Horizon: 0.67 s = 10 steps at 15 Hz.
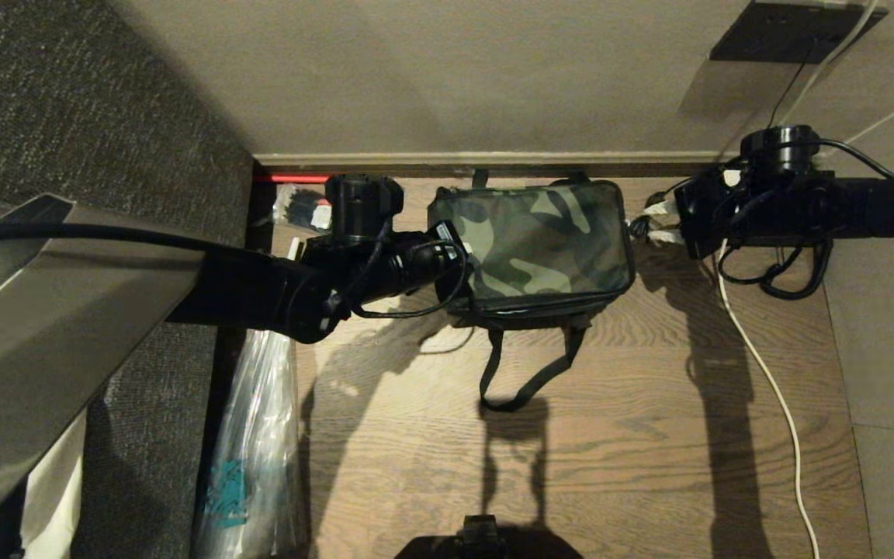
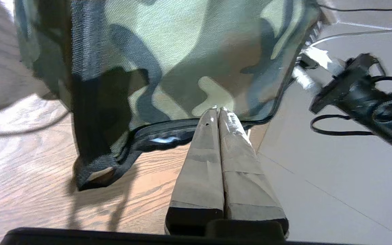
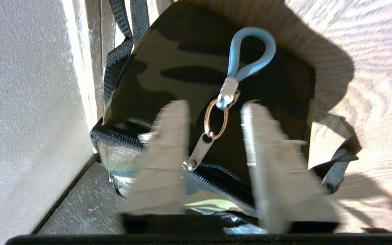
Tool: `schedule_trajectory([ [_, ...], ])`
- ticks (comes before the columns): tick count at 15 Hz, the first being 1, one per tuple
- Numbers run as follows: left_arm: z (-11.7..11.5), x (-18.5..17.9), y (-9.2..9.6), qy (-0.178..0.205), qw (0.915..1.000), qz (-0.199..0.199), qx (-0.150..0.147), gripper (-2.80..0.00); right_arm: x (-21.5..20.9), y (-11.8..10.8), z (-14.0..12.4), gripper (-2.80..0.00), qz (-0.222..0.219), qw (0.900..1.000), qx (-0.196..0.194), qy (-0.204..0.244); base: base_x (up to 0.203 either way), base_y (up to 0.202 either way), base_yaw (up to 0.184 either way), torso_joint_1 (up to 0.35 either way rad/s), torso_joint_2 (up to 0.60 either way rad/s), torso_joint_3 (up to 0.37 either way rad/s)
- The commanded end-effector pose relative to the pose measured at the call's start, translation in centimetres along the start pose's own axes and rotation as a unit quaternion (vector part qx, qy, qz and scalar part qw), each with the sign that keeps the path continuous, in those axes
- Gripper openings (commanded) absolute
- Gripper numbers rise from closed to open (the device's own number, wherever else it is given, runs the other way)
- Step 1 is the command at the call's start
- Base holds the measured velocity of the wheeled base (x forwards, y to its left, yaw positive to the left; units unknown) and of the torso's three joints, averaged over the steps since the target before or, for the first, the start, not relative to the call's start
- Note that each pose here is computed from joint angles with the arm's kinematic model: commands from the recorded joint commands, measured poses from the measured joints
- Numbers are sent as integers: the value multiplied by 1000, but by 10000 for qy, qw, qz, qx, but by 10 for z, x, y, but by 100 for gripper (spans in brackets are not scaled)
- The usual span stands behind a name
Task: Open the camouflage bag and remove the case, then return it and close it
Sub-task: Open the top of the storage box
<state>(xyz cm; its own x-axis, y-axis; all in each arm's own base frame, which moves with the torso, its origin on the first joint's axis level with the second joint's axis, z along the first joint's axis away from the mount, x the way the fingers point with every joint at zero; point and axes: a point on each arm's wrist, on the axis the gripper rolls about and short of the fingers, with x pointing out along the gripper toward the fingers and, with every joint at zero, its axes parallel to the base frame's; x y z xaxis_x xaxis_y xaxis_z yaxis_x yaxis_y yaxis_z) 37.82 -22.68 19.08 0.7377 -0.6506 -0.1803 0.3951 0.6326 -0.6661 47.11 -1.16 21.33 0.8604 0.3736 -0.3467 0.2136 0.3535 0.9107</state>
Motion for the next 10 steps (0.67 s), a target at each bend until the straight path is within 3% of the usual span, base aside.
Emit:
schedule_trajectory([
  [1, 5, -5, -4, -65, 10000, -56, -7, -280, 3, 0, -2, 0, -33, 9999, 9, -106, 0, 0, 0, 0, 0, 0],
  [10, 9, -8, -1, -158, 9999, 26, -7, -280, 16, 7, -20, 0, 44, 9984, 508, -260, 0, 0, 0, 0, 0, 0],
])
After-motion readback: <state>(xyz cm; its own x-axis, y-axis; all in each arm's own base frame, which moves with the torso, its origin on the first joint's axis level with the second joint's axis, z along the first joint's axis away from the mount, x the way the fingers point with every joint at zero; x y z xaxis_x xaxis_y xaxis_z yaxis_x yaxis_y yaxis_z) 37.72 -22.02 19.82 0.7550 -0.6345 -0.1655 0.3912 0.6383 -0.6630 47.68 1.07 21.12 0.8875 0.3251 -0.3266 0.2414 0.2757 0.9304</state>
